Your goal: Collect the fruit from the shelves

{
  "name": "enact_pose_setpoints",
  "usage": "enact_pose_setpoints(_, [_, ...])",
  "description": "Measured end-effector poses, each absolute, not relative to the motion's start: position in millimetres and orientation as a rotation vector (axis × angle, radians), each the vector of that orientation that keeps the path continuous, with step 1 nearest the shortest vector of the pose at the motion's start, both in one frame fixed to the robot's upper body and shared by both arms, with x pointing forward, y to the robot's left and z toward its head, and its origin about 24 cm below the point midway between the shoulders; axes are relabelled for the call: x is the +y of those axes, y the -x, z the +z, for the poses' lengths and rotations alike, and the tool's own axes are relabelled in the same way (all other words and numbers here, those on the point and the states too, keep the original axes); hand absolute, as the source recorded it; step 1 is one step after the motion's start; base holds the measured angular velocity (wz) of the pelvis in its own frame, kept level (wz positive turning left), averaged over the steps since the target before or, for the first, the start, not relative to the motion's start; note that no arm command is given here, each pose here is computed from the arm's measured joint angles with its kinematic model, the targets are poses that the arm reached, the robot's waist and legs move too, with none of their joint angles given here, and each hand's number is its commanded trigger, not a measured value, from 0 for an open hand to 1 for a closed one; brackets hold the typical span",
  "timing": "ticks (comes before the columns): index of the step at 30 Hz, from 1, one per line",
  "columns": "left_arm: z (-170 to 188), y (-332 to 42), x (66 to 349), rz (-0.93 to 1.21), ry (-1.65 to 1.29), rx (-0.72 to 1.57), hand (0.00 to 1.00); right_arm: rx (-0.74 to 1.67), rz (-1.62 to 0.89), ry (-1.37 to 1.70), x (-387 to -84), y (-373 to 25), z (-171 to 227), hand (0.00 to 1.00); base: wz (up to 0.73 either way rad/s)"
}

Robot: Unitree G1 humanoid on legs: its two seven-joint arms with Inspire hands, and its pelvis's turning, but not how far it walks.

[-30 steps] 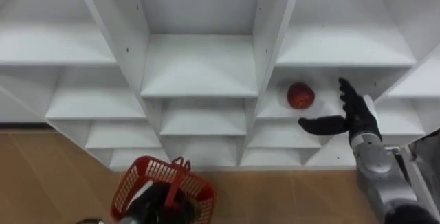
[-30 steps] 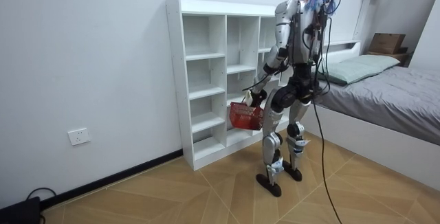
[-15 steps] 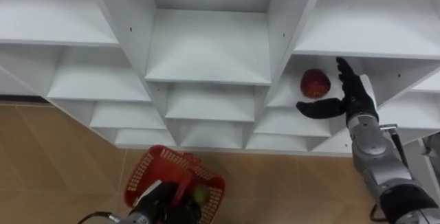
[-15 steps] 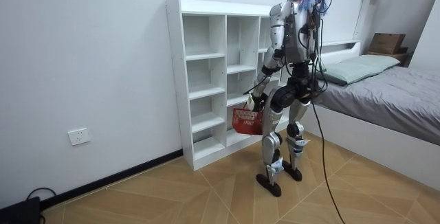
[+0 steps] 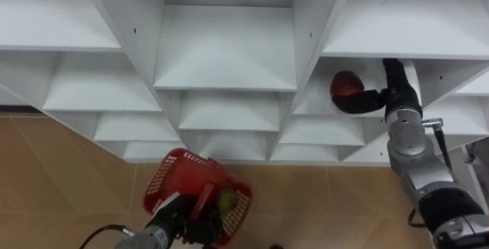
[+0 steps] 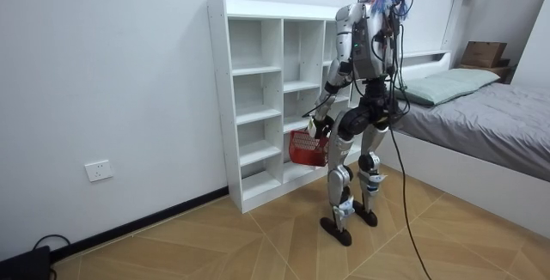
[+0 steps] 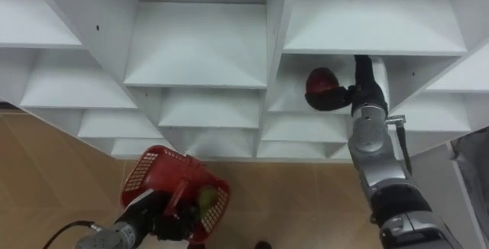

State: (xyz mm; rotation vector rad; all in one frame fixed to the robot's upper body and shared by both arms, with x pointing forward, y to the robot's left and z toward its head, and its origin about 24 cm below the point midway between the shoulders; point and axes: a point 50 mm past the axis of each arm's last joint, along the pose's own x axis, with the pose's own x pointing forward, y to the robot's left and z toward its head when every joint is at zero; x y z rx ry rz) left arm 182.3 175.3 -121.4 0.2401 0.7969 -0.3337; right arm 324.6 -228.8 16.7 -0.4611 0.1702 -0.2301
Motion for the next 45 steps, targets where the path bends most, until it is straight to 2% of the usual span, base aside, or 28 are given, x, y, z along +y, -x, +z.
enact_pose_setpoints(27, [-117,-194,162,-0.336,-0.25,0.768,1.0,0.168,-0.235,0.488,-227,-328,19,0.0,-0.01])
enact_pose_setpoints(34, [-117,-196,160,-0.34,-0.252,0.762,1.0,0.179,-0.187,0.481,-217,-328,14,0.0,0.0])
enact_pose_setpoints(45, [-117,-196,156,-0.356,-0.251,0.762,1.0,0.165,-0.191,0.484,-216,-329,17,0.0,0.02])
